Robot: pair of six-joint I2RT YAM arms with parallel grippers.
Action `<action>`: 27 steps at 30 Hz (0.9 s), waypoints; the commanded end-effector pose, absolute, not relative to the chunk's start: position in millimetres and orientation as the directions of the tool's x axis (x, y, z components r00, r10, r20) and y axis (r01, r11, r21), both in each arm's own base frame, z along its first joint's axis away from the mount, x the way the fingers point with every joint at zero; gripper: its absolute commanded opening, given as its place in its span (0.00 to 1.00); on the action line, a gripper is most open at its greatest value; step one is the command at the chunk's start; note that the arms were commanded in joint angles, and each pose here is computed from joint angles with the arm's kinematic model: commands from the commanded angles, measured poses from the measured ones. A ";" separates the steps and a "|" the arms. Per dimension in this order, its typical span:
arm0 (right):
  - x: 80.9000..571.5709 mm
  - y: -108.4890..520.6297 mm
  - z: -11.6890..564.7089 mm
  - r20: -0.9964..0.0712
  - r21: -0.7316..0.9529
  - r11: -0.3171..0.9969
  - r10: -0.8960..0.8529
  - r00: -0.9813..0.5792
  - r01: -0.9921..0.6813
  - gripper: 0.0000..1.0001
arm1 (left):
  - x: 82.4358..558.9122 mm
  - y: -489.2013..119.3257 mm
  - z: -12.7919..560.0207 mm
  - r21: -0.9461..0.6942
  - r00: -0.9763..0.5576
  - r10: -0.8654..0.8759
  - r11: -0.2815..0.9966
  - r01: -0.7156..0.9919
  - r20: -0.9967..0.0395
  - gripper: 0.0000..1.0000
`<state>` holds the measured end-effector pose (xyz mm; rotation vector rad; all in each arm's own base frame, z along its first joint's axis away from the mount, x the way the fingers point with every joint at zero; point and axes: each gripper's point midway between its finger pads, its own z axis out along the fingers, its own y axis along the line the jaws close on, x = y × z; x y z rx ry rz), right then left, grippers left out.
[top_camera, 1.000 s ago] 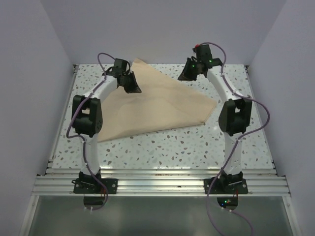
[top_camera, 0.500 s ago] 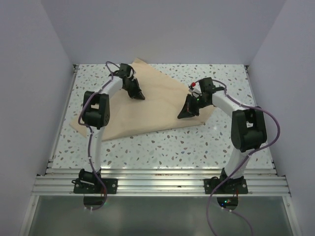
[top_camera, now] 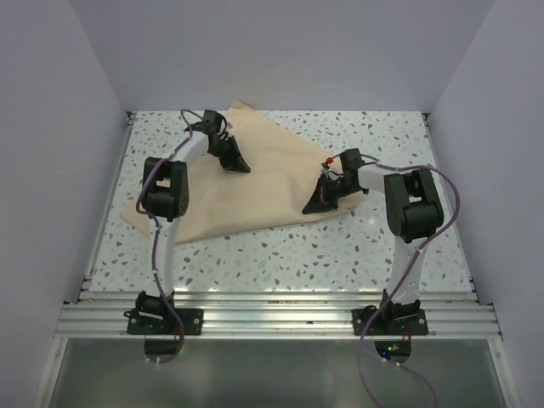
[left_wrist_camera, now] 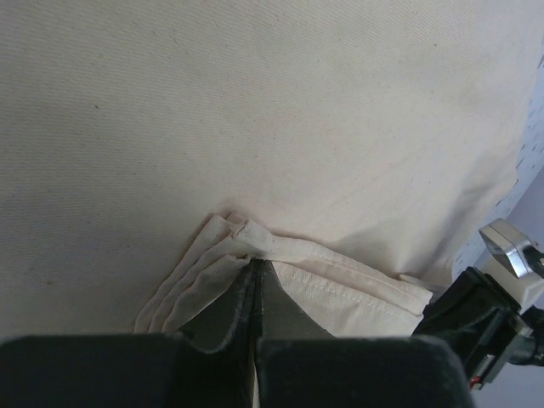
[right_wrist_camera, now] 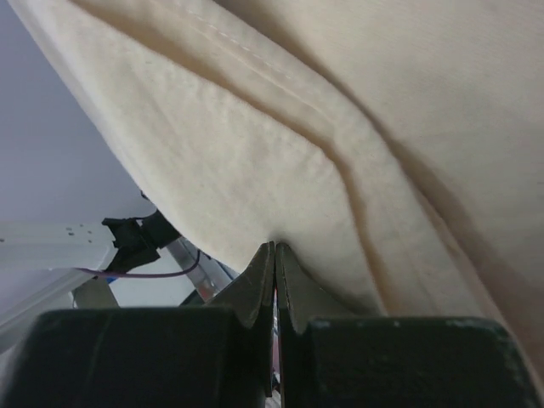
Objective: Prepare the surgical pack
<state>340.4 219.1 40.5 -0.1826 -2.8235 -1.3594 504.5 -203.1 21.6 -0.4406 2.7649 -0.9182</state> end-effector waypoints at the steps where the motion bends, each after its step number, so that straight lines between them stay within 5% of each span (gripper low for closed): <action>1: 340.9 203.9 27.2 0.068 0.772 0.621 0.131 -0.989 0.135 0.00 | 469.9 -190.6 -33.6 -0.499 -0.940 -0.335 0.804 -0.324 0.070 0.00; 5: 339.2 177.1 -2.6 0.083 0.628 0.764 0.124 -0.989 0.148 0.00 | 462.5 -189.5 -45.5 -0.482 -0.938 -0.330 0.808 -0.338 0.104 0.00; 13: 364.1 108.2 23.0 -0.097 0.325 0.939 0.154 -0.983 0.115 0.00 | 463.4 -180.6 -46.2 -0.466 -0.933 -0.347 0.812 -0.351 0.099 0.00; 23: 369.4 193.4 123.8 -0.188 0.760 0.645 0.109 -0.976 -0.074 0.00 | 468.1 -180.2 -38.8 -0.473 -0.930 -0.357 0.807 -0.354 0.087 0.00; 27: 350.8 185.2 79.9 -0.057 0.746 0.665 0.131 -0.990 0.045 0.00 | 469.1 -179.4 -38.2 -0.469 -0.930 -0.358 0.809 -0.354 0.084 0.00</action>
